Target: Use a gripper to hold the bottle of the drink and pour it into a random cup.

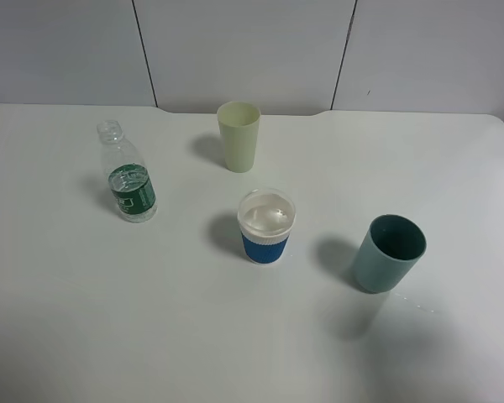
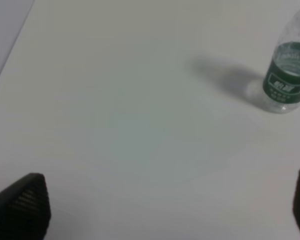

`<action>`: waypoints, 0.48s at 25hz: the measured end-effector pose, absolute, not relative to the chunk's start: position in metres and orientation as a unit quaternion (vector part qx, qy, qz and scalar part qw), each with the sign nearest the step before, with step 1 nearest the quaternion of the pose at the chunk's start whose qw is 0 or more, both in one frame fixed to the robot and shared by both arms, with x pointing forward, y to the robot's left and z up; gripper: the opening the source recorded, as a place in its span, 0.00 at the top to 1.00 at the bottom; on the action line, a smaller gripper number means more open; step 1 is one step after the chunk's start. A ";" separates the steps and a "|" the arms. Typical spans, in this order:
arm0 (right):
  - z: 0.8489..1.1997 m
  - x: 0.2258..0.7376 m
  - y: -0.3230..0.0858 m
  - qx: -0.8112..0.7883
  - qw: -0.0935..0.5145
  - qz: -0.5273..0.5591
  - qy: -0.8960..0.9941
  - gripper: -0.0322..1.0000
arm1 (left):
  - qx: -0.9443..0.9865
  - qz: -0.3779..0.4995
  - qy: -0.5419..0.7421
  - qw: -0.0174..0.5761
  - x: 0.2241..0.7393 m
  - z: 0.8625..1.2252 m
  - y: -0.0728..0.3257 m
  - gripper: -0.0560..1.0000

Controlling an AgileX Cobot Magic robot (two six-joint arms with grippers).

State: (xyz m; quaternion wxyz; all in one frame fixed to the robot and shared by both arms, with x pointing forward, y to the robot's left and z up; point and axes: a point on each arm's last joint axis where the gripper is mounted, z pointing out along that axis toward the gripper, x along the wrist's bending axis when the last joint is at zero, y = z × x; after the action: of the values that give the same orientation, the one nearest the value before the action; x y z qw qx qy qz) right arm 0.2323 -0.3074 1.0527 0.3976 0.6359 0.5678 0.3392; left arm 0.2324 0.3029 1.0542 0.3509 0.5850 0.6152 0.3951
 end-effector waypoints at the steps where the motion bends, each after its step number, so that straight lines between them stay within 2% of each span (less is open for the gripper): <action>1: 1.053 0.232 -0.307 0.636 0.398 0.339 0.568 0.35 | 0.585 0.395 0.615 0.351 0.232 1.054 0.303 0.02; 12: 1.053 0.232 -0.307 0.636 0.398 0.339 0.568 0.35 | 0.585 0.395 0.615 0.351 0.232 1.054 0.303 0.02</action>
State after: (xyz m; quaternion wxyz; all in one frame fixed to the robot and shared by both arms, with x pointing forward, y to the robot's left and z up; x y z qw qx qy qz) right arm 0.2323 -0.3074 1.0527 0.3976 0.6359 0.5678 0.3392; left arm 0.2324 0.3029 1.0542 0.3509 0.5850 0.6152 0.3951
